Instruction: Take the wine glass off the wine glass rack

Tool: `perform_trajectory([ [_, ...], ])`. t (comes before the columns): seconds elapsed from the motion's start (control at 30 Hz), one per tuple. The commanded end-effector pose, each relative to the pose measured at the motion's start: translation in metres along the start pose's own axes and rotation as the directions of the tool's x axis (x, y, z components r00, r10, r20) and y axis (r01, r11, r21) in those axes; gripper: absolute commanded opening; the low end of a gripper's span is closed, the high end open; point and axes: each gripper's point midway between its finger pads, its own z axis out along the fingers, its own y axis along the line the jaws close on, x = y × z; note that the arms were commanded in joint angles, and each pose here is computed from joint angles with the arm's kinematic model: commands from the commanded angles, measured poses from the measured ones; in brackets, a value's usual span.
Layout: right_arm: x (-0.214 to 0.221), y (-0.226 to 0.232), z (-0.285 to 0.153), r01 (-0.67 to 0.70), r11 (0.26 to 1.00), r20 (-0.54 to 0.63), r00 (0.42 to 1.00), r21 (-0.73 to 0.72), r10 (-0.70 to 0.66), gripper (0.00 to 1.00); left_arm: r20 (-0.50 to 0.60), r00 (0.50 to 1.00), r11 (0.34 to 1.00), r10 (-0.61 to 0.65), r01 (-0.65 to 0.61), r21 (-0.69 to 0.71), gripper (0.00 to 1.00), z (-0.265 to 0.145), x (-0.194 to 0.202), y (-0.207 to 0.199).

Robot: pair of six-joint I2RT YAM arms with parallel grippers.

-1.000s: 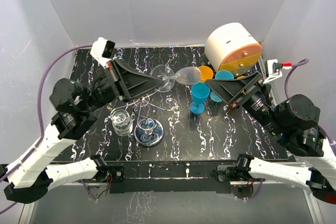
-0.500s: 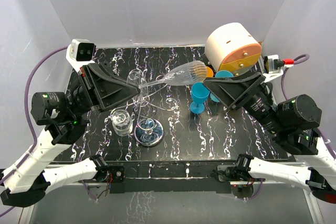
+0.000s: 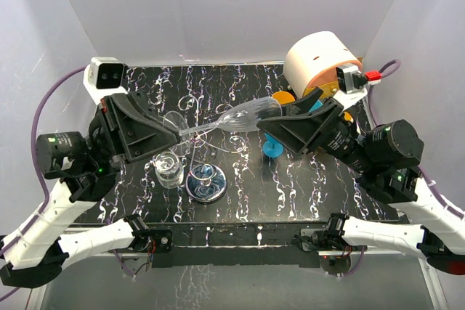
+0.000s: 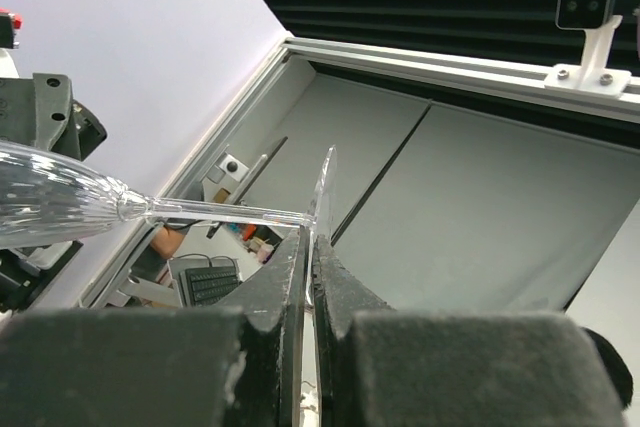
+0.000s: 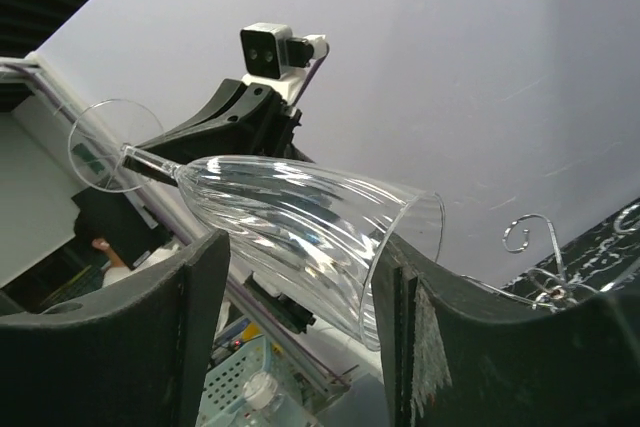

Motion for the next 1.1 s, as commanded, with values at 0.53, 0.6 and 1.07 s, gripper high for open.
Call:
perform_trajectory([
  [0.53,-0.016,0.075,-0.027,-0.037,0.939,0.01,0.999,-0.342,0.043,0.45,0.002,1.0,0.996,-0.012,0.012,0.086,0.0,-0.003,0.002,-0.016],
  [0.6,-0.015,0.078,-0.028,-0.038,0.933,0.001,0.999,-0.359,0.041,0.41,-0.001,1.0,0.996,-0.018,0.018,0.091,0.0,-0.002,0.002,-0.016],
  [1.07,-0.017,0.102,-0.036,-0.095,0.868,-0.019,0.995,-0.488,0.099,0.0,0.055,0.998,0.996,-0.03,0.025,0.089,0.39,-0.005,-0.005,-0.01],
])
